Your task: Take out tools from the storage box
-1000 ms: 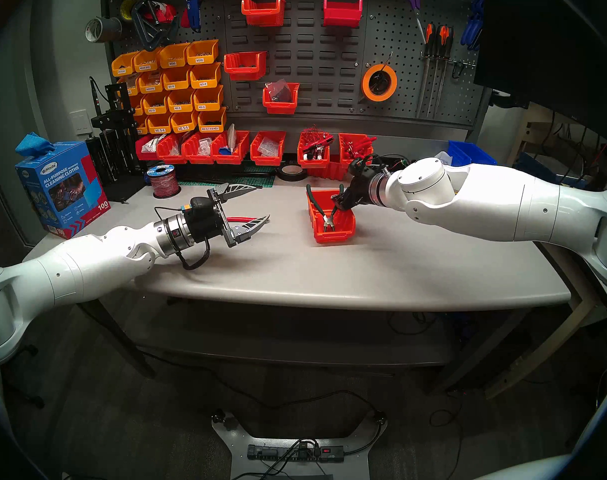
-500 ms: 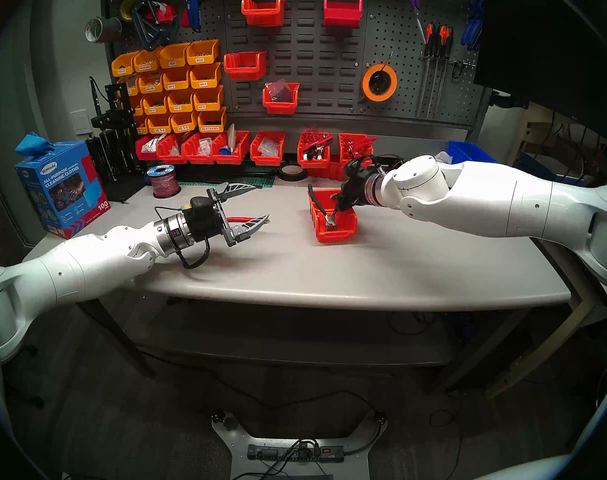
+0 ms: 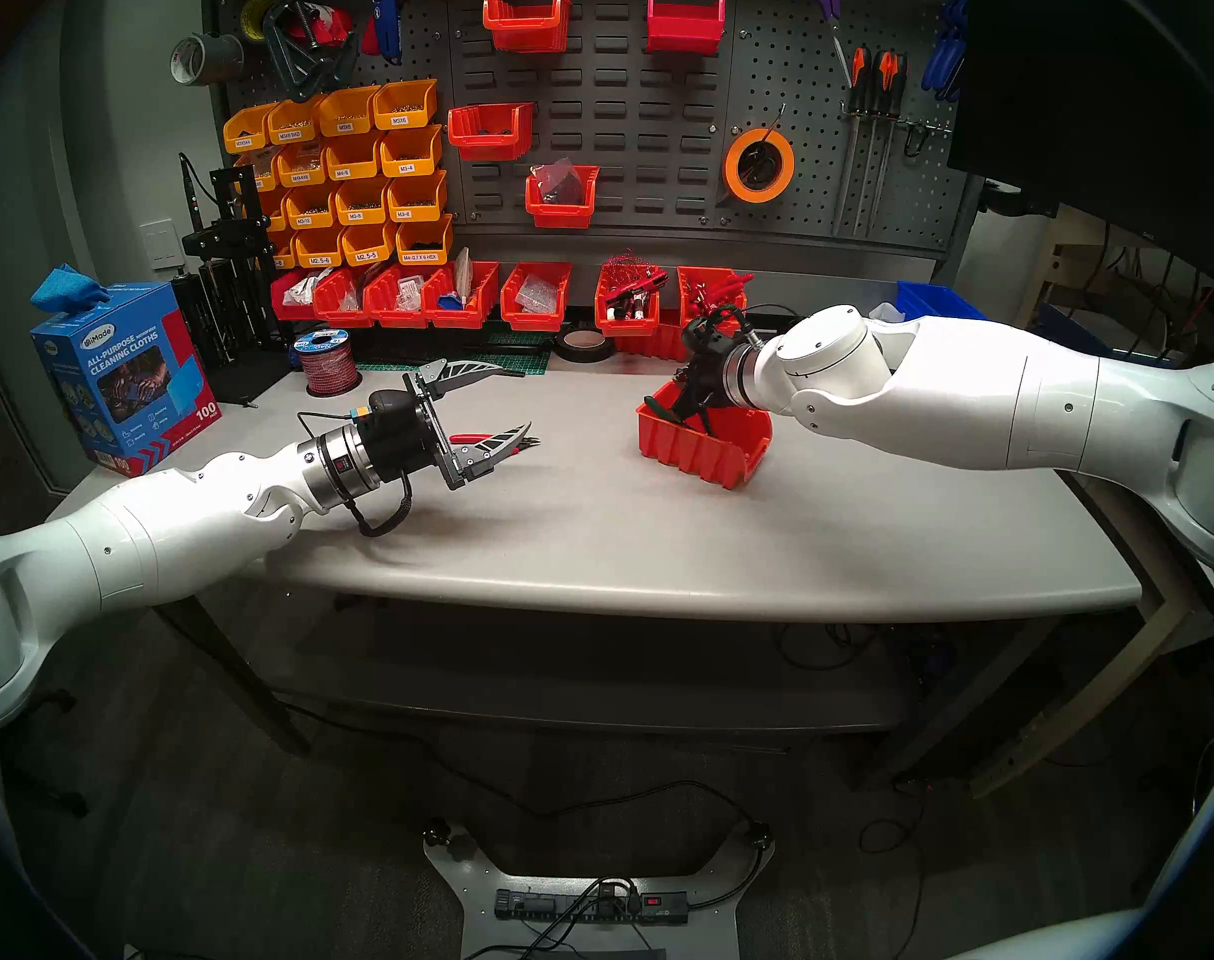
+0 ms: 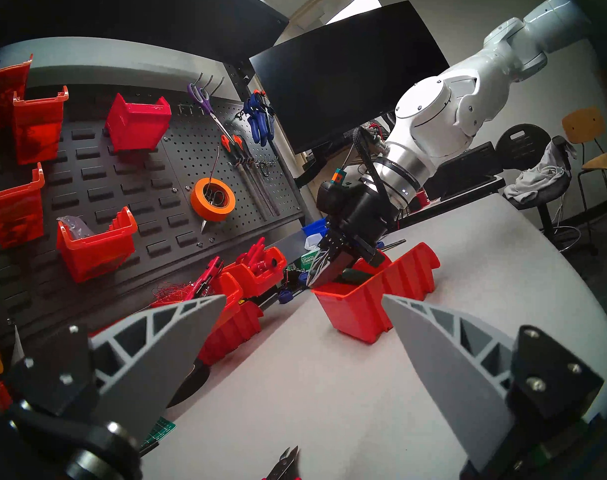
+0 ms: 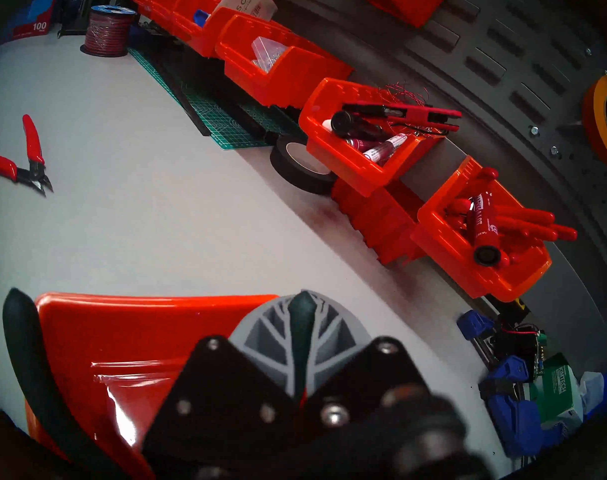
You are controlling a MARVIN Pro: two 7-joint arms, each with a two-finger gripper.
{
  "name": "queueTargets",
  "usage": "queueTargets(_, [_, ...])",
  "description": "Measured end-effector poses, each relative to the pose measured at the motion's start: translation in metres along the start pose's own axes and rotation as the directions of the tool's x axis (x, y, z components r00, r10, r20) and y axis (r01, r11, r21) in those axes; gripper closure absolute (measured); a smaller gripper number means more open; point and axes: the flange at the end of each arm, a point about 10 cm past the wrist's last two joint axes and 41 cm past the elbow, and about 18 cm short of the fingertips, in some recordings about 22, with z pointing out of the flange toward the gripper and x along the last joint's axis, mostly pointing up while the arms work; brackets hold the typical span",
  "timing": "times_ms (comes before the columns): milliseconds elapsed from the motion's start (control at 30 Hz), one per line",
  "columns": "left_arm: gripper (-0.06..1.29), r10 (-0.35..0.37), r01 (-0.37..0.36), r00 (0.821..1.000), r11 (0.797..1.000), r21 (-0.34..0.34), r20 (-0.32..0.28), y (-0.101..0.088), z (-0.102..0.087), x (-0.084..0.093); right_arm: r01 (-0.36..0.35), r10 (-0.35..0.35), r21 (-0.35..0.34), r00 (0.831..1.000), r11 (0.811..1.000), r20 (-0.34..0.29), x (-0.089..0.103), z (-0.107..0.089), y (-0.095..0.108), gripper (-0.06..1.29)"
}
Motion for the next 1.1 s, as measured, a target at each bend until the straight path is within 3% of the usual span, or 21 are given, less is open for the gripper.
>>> queueTargets(300, [0.02,0.001,-0.001,1.000,1.000,0.003,-0.003,0.000,0.000,0.001,0.011,-0.011,-0.029,1.000,1.000,-0.004,0.005,-0.006,0.010,1.27])
queueTargets(700, [0.02,0.000,0.000,1.000,1.000,0.013,-0.014,0.000,0.003,0.002,0.027,-0.034,-0.072,0.995,0.997,-0.095,0.047,-0.017,0.034,1.27])
queueTargets(1100, [0.02,0.026,-0.025,0.999,0.998,0.051,-0.022,-0.011,-0.007,0.010,0.053,-0.060,-0.050,0.986,0.997,-0.155,0.075,-0.016,0.036,1.27])
